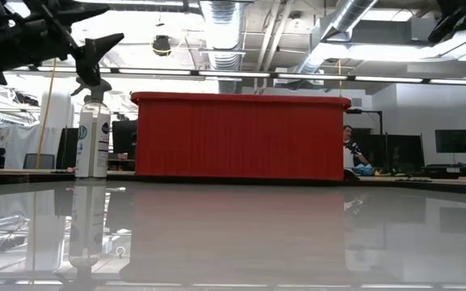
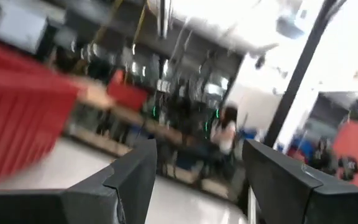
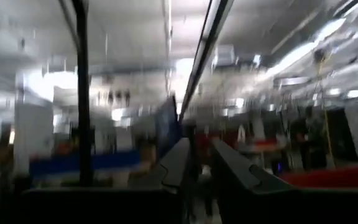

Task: Fold Laundry from Bin
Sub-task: Return to Home Position

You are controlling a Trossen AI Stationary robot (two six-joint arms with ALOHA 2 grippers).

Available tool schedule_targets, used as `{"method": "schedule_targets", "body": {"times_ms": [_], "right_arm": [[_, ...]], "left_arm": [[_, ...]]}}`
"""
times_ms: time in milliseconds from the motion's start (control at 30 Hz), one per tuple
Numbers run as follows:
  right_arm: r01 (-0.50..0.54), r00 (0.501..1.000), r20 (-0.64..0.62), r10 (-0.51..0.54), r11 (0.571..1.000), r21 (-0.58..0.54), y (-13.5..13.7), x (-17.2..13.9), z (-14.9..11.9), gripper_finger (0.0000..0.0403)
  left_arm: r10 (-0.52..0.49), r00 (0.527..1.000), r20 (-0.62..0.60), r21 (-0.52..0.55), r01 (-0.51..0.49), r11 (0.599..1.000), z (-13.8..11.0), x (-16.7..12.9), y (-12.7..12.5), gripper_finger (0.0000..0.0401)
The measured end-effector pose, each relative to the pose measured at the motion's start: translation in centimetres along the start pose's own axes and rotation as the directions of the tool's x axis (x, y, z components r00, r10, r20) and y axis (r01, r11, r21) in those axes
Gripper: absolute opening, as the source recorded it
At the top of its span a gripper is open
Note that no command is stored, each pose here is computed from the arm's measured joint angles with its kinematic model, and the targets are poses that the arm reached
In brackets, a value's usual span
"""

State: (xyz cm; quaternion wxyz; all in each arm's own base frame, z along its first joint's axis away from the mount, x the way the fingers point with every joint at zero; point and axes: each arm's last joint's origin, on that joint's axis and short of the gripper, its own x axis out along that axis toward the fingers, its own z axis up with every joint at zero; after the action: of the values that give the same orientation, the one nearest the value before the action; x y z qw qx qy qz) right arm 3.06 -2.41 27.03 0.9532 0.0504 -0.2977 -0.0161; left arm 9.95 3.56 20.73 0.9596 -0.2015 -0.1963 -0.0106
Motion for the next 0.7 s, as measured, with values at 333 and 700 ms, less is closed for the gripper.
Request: {"method": "schedule_targets", "body": {"times_ms": [333,700], "right_arm": [[-0.091,0.903,-0.423,0.075,0.996,-0.018,0.2,-0.5,-1.0,0.0087],[-0.125,0.883,-0.444,0.149,0.989,0.083,-1.8,-1.9,-4.2,0.0087]], "left_arm": [[0.120,0.962,-0.246,-0.029,-0.131,0.991,-2.7,-0.3,1.0,0.0228],[0.064,0.966,-0.252,-0.002,-0.066,0.998,-2.6,-0.2,0.8,0.0228]]}}
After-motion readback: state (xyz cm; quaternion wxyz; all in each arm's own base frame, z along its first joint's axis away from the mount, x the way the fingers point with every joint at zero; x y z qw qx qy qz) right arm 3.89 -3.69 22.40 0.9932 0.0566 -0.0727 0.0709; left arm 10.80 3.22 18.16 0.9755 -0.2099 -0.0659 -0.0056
